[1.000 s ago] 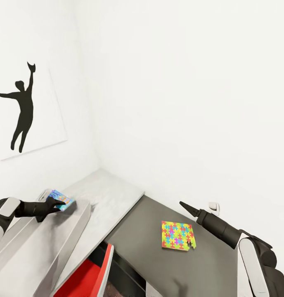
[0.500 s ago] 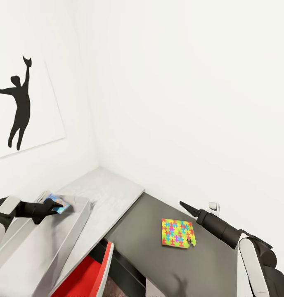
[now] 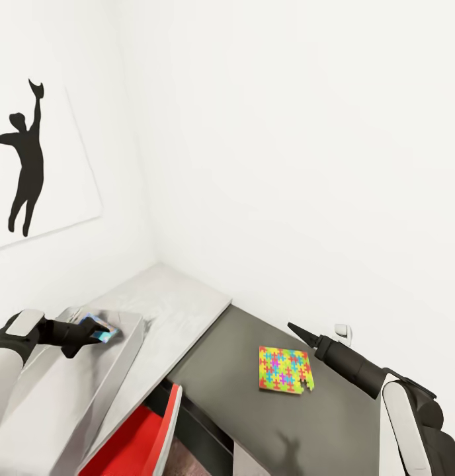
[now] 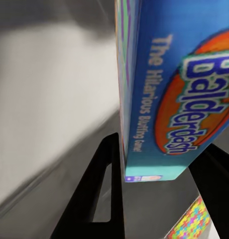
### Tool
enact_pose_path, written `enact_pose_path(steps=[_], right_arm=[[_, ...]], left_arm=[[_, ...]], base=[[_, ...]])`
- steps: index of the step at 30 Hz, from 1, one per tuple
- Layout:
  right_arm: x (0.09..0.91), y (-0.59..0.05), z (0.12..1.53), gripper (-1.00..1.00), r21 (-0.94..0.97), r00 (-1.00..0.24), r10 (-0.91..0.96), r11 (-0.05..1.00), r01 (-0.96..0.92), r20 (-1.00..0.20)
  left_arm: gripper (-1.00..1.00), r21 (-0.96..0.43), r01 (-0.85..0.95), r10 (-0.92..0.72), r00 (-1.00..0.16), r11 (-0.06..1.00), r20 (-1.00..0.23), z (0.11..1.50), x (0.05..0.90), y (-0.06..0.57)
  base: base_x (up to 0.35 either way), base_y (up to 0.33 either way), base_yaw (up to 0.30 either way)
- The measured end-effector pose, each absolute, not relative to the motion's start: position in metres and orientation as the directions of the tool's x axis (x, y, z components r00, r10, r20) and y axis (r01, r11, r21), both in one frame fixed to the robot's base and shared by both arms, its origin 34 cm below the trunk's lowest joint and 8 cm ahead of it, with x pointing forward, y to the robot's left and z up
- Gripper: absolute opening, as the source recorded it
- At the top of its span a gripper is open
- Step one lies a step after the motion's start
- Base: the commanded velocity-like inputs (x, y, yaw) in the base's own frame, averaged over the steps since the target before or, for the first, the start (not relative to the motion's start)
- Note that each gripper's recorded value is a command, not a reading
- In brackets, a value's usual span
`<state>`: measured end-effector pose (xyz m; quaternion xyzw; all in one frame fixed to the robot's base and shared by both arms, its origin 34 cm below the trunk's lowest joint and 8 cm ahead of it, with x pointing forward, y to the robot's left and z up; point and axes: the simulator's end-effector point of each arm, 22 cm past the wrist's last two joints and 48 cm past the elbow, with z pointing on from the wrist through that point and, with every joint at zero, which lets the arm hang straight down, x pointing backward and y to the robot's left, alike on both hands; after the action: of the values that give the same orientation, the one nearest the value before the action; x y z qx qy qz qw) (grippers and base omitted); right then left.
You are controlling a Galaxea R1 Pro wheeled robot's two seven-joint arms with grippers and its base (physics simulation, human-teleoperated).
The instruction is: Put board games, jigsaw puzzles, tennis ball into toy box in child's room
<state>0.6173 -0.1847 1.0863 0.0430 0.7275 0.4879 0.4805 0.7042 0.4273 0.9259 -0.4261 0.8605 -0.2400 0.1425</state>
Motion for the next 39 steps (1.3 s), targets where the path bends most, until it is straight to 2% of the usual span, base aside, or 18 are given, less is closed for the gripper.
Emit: enact_pose_path(steps=[21, 39], right_arm=[[0.62, -0.185, 1.069, 1.0, 0.765, -0.557, 0.531, 0.52, -0.38, -0.638], [0.62, -0.185, 1.068, 1.0, 0.764, -0.555, 0.532, 0.521, -0.381, -0.64]], left_arm=[[-1.0, -0.53, -0.711, -0.826, -0.563, 0.461, 0.036, 0.9, 0.696, 0.425], [-1.0, -0.529, -0.714, -0.827, -0.56, 0.458, 0.041, 0.899, 0.694, 0.425]], base=[[0.0, 0.0, 0.0], [0.0, 0.0, 0.0]])
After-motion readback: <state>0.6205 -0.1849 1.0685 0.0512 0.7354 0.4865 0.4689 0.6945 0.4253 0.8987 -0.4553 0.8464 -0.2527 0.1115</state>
